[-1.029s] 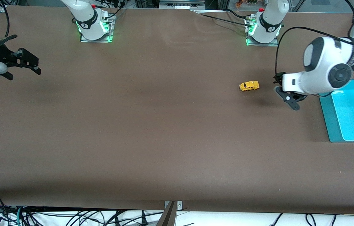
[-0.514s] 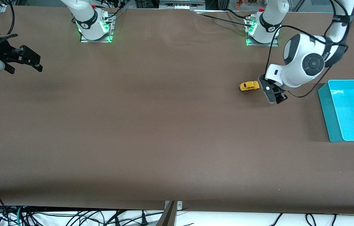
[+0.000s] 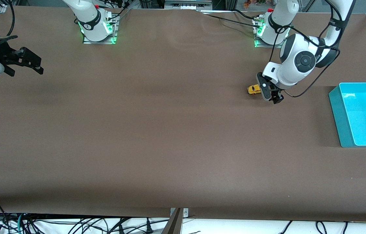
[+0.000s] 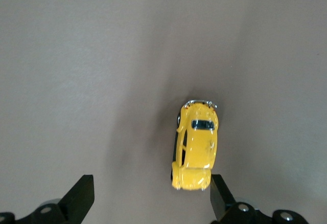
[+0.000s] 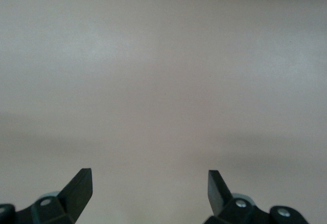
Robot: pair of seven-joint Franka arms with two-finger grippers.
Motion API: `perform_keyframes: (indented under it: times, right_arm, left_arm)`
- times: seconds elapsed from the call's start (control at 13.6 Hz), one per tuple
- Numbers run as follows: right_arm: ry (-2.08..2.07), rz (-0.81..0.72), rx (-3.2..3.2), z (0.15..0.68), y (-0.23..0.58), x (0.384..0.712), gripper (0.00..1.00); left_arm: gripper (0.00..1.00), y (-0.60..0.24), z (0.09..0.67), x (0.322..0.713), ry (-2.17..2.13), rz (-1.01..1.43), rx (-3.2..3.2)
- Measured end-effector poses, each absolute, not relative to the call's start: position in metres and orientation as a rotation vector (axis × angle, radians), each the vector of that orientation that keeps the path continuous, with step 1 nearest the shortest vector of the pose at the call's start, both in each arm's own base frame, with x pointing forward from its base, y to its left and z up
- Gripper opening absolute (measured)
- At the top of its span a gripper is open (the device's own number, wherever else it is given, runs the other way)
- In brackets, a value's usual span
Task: Wind and store yellow beetle car
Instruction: 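Move the left gripper toward the rolling car while the right gripper withdraws, then lower the left gripper onto the yellow car and grasp it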
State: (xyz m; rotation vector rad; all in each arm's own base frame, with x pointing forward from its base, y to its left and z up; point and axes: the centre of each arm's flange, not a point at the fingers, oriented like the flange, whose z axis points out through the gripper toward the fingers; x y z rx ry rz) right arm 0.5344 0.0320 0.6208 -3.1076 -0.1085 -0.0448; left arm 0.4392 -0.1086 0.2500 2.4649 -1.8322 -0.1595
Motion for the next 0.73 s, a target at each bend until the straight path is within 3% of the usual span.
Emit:
perform_keyframes:
  times: [0.73]
  right_arm:
    - [-0.063, -0.038, -3.108, 0.618, 0.017, 0.536, 1.0]
  left_arm:
    - [1.0, -0.117, 0.184, 0.401, -1.905, -0.089, 2.412]
